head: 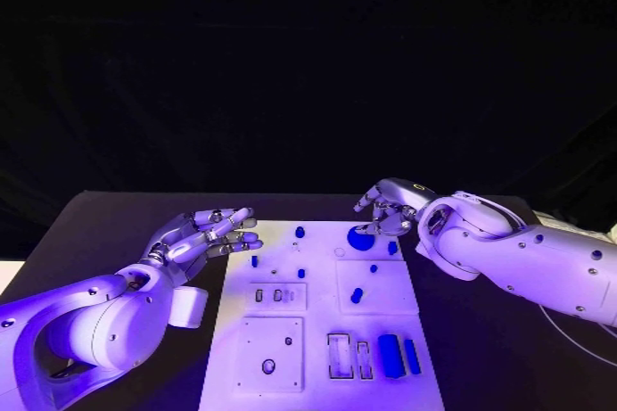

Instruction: Assemble the parts on the task board

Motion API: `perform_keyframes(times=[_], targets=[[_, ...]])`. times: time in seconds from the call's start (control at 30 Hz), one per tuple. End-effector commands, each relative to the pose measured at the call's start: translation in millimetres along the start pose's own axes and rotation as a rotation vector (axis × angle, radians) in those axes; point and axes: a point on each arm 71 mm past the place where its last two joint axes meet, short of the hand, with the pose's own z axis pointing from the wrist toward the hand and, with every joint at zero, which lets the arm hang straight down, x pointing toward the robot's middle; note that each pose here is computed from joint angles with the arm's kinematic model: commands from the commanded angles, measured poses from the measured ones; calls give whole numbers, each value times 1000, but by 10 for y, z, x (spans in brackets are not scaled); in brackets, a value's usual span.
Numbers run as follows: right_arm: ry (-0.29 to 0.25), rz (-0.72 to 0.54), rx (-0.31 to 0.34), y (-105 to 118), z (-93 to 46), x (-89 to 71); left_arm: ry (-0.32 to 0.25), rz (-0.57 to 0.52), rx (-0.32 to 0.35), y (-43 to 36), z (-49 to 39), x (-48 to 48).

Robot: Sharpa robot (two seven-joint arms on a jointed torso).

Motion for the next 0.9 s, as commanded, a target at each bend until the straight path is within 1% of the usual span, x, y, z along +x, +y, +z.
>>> perform_keyframes(times=[0.03, 0.13, 0.3, 0.6, 0.9], targets=[[58, 74, 96, -111, -49, 34, 26, -14, 3, -10, 9, 28], [76, 62, 120, -165, -69, 50, 27, -15, 2, -9, 12, 30], [96, 46, 132, -179, -53, 104, 27, -15, 2, -6, 16, 30], [125, 26, 125, -132, 4, 233, 26, -15, 2, -5, 20, 27], [133, -12, 120, -105, 39, 274, 28, -15, 1, -5, 19, 29]])
